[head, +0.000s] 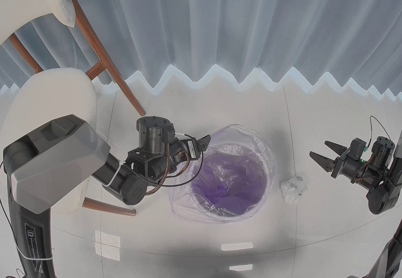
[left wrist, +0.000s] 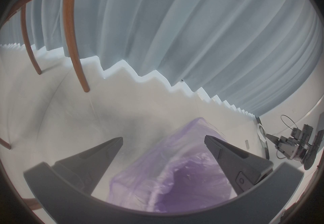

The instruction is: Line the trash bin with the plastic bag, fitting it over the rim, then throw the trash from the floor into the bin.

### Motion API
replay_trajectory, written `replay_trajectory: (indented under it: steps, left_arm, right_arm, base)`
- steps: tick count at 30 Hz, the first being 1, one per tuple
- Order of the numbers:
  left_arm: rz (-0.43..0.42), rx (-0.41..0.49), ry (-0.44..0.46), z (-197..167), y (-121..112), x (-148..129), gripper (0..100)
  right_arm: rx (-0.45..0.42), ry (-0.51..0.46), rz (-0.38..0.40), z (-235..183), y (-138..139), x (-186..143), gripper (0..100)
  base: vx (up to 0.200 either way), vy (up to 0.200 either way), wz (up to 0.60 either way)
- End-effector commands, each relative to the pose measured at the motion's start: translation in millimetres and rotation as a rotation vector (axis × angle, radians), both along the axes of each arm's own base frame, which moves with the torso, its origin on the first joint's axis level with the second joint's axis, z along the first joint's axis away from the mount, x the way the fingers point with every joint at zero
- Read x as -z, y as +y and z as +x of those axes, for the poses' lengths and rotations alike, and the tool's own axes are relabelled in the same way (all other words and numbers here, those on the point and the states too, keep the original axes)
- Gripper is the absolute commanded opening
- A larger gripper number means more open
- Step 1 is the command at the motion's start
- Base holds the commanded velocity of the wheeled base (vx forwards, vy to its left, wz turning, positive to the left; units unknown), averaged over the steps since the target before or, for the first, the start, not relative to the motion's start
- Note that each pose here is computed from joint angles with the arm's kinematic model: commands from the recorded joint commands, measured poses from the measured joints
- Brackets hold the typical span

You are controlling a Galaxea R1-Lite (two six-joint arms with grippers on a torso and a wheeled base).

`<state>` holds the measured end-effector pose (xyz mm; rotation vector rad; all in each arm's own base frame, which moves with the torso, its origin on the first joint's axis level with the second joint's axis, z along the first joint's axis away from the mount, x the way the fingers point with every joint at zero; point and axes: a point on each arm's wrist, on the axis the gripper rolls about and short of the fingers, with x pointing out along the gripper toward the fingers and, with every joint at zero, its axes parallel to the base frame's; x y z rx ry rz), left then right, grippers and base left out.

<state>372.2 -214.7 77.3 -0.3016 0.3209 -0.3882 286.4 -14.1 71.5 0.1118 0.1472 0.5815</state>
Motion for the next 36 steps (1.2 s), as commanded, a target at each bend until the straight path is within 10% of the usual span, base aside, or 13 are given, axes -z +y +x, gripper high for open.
replay_trajectory:
  steps: [1, 36]
  left_arm:
    - [0.000, 0.014, 0.005, -5.5, 2.1, -3.4, 100]
    - [0.046, -0.078, 0.090, 39.1, 10.2, 74.9, 100]
  right_arm:
    - [-0.003, -0.010, -0.001, 0.7, 0.6, 0.4, 100]
    - [-0.003, 0.038, 0.001, -10.6, 1.7, 6.9, 100]
  base:
    - [0.000, 0.000, 0.00]
    - [0.000, 0.000, 0.00]
